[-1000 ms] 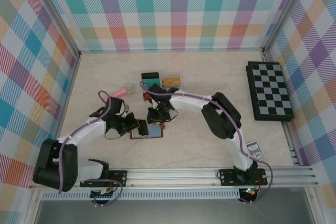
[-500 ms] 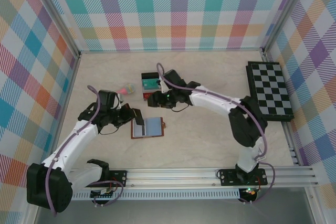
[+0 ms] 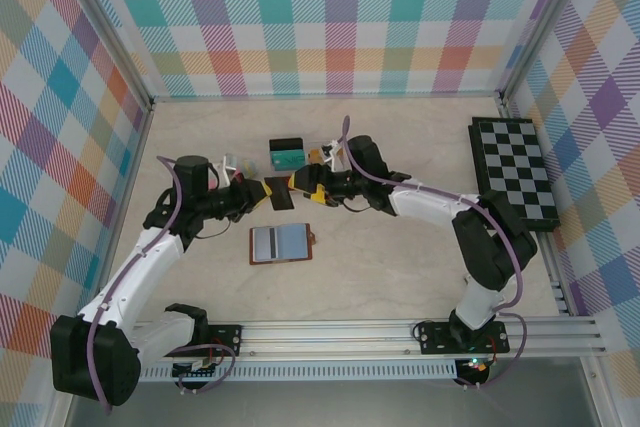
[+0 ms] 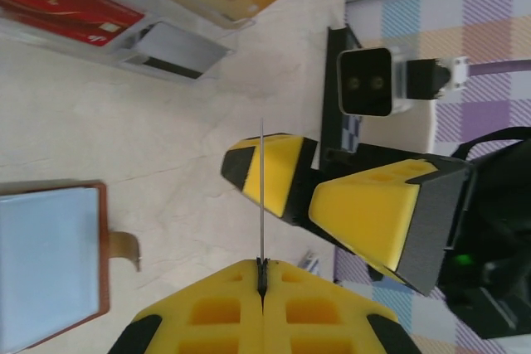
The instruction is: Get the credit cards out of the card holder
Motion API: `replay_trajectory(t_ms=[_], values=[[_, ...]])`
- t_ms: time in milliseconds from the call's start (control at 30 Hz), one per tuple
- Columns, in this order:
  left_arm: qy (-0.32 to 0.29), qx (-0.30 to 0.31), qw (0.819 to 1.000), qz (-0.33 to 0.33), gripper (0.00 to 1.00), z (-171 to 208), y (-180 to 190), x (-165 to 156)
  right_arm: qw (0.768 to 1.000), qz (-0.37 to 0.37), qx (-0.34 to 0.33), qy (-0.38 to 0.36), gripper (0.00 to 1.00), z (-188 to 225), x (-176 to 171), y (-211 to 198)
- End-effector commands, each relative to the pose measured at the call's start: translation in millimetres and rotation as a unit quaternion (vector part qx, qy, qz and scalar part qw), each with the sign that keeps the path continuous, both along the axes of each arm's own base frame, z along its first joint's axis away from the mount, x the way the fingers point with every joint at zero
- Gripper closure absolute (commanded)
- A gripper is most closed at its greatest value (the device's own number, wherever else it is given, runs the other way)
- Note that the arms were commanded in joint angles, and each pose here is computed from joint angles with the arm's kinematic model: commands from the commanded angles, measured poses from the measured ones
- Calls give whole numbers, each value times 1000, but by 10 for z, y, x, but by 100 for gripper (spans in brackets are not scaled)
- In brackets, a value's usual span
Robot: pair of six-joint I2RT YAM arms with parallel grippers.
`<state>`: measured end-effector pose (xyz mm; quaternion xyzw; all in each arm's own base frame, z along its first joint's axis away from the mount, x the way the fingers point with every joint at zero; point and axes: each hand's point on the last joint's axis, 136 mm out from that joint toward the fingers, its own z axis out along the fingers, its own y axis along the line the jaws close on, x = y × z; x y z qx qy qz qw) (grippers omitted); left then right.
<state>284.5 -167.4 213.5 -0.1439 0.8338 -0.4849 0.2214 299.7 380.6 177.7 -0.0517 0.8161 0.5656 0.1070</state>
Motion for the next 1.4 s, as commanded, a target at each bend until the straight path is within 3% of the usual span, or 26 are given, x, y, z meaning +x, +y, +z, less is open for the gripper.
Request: replay_trajectory(t_ms=[0,233,600,967,1133,1167,1367], values=[[-28,-55,998,-11,100,317,-62,26,995,27,94,-13,22,439,-42,87],[-24,-74,997,-7,100,381,-66,57,990,39,139,-3,34,617,-98,84],[-15,-82,997,1,100,366,-47,34,988,44,147,4,71,737,-287,-24],[-15,-92,996,-8,100,353,-61,-61,986,71,148,4,83,766,-429,58],[10,-85,996,-3,100,310,-44,-107,991,61,121,-8,99,766,-442,6],[19,-72,997,2,95,280,-17,-126,992,59,112,-13,100,763,-445,-8],[47,53,997,22,36,22,222,-256,997,30,-6,-73,100,588,-411,-221]])
